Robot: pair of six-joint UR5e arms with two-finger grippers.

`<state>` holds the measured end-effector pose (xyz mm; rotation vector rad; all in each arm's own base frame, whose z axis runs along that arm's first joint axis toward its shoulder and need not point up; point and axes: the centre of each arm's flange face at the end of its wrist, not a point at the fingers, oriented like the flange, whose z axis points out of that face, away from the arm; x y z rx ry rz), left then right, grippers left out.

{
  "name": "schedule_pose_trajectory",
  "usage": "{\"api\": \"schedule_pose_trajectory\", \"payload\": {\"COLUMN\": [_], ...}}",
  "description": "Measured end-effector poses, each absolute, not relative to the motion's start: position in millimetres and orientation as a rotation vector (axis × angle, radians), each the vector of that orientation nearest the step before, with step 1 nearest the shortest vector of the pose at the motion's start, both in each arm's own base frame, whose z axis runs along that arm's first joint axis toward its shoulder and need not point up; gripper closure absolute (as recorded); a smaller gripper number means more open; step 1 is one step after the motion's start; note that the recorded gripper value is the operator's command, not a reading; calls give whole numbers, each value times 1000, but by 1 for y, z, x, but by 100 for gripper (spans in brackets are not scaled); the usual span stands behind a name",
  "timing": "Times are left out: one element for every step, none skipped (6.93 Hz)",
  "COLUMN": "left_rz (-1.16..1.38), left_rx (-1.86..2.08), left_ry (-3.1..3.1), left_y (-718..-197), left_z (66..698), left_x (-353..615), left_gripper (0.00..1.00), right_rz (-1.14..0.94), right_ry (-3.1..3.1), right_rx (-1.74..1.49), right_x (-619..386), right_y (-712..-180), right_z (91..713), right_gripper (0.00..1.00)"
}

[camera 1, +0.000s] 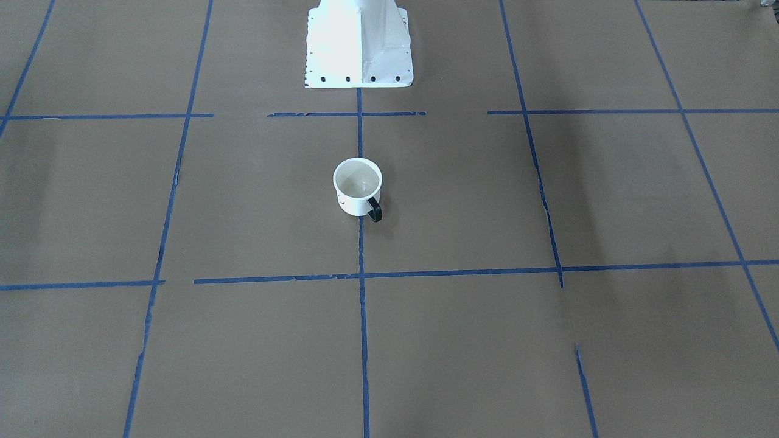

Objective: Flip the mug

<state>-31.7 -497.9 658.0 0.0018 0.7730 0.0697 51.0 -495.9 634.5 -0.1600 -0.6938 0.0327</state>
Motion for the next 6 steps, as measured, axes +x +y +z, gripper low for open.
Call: {"api": "schedule_pose_trajectory", "payload": {"left_rz": [66,64,64,63,63,63], "left_rx": [5,8,13,18,21,24], "left_ry": [779,795,811,817,818,818], "left_y": [-498,-498,-498,-498,-499,-499], "left_z": [657,656,654,652,651,650], "left_x": [-34,-35,-36,-37,-38,-39], "left_gripper": [0,0,0,0,0,0], "right_rz": [33,33,33,33,33,33], "right_ry": [-694,-694,-694,-694,-694,-694], "right_rx": [-160,-160,-160,-160,-160,-161], "right_x": [51,51,51,51,51,51], "right_y": [-496,-496,-496,-496,-496,-496], "right_z": [634,634,634,635,635,635], "right_gripper": [0,0,0,0,0,0]}}
